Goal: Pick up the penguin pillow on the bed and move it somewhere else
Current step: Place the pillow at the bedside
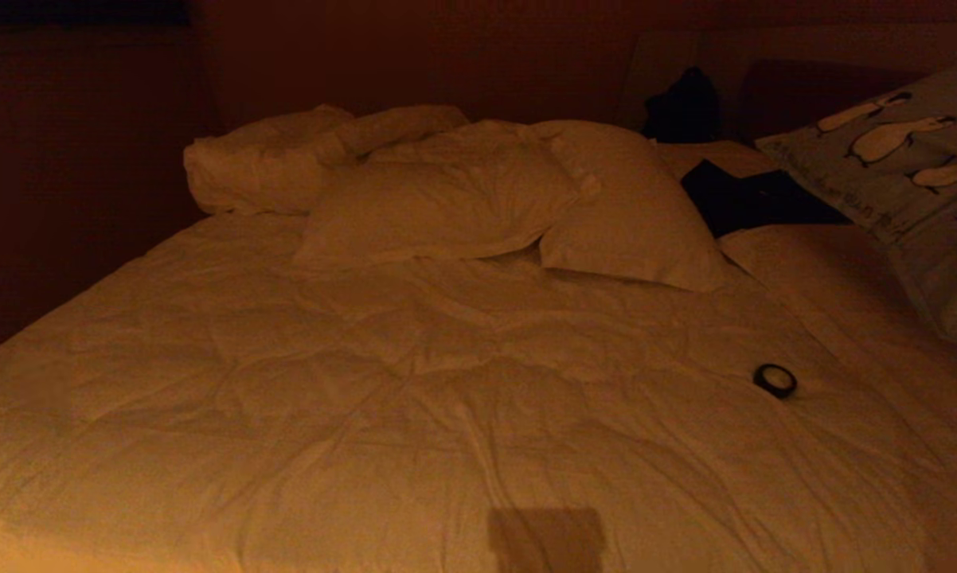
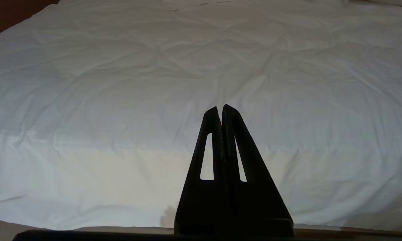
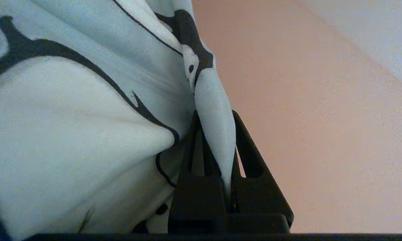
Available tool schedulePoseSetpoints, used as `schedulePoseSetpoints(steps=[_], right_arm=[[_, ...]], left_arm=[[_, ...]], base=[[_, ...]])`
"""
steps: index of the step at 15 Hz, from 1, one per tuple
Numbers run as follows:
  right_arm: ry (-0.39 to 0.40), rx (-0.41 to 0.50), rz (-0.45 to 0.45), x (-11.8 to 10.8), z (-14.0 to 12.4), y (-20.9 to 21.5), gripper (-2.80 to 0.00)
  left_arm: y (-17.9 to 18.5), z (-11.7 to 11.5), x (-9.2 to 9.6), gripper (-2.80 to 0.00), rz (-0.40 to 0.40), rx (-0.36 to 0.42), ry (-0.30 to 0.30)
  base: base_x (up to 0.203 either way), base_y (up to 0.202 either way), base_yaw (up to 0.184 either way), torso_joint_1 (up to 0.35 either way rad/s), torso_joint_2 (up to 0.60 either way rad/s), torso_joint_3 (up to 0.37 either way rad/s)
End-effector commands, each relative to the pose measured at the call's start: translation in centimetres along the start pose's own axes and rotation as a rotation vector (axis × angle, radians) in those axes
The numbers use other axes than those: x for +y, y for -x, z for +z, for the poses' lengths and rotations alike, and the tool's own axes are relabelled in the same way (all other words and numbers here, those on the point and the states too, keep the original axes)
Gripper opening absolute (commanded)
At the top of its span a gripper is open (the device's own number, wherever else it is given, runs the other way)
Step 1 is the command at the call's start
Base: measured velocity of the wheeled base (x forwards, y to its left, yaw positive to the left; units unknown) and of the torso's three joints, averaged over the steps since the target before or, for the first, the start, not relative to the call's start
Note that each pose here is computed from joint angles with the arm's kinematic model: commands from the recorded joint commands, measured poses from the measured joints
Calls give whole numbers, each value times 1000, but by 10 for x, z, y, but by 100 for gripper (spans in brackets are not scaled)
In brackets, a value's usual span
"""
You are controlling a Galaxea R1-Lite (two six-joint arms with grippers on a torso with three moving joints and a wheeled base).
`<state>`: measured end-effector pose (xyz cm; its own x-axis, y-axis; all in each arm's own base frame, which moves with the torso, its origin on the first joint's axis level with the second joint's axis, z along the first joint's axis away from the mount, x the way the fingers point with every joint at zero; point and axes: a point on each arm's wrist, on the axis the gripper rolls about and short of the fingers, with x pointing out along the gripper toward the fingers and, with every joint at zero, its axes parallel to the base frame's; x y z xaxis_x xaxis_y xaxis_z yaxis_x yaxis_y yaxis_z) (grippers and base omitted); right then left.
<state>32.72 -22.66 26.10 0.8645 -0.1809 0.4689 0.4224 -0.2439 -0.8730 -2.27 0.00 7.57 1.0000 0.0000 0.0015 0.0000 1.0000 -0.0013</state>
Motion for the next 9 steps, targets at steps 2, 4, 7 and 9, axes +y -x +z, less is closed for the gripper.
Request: schedulePoseSetpoints(steps=[2, 4, 7, 9], right_arm=[[15, -5, 7, 5, -1, 14, -280], [11, -5, 20, 8, 0, 20, -280], [15, 4, 25, 14, -3, 22, -280], [30, 15, 29, 14, -7, 25, -280]], left_arm=[[0, -1, 0, -280, 0, 3, 0], [0, -1, 0, -280, 0, 3, 0], [0, -1, 0, -280, 0, 3, 0], [0, -1, 0, -280, 2, 3, 0]], base=[[0, 0, 0, 0, 0, 0], [0, 0, 0, 0, 0, 0], [0, 0, 0, 0, 0, 0], [0, 0, 0, 0, 0, 0]])
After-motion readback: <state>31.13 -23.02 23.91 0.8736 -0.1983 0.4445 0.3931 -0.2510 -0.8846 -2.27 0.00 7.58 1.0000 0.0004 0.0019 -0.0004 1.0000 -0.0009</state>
